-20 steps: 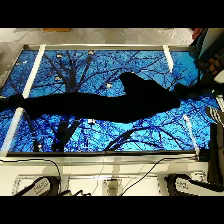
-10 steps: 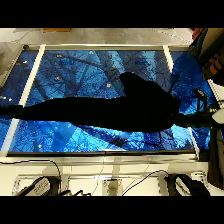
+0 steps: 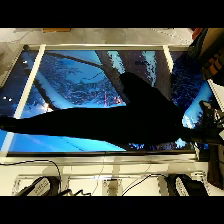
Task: Fold the clothes and pants, and hang the long-sleeved shirts on hangers.
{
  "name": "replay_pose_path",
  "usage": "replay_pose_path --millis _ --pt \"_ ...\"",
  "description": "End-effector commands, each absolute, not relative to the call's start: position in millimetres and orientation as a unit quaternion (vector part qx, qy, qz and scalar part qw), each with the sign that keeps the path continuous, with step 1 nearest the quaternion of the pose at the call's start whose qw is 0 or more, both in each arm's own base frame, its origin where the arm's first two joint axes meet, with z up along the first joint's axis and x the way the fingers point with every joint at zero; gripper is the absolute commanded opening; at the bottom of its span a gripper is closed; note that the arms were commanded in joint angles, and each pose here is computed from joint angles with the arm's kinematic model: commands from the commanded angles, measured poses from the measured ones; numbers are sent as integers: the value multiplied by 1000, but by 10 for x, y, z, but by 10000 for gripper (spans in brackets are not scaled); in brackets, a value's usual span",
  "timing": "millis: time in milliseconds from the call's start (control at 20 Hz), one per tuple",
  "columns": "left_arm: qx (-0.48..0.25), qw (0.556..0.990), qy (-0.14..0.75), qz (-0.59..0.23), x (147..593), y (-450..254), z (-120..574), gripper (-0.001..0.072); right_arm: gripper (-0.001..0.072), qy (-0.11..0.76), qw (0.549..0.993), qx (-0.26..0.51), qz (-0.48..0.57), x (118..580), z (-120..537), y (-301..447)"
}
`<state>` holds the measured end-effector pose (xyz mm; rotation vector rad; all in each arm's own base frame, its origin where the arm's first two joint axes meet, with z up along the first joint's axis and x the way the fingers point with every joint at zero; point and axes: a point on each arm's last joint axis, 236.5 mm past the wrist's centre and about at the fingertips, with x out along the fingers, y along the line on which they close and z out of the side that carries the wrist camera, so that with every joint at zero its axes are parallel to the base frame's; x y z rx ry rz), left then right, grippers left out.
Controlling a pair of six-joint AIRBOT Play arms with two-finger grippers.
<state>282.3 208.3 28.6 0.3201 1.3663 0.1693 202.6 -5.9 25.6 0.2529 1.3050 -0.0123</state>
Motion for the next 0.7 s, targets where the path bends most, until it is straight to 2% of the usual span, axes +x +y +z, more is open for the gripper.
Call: replay_pose_path --millis 0,100,250,650 --pt "201 701 684 -4 2597 2062 86 5 14 682 725 94 -29 1578 15 -178" --pt "193 679 709 -15 2508 2066 -32 5 14 702 706 96 -28 1468 -86 -157" --pt "221 649 728 -5 2445 2255 -92 4 14 724 683 92 -31 1321 -141 -170" --pt "318 694 638 96 2975 2771 312 5 14 724 683 87 -35 1322 -144 -201"
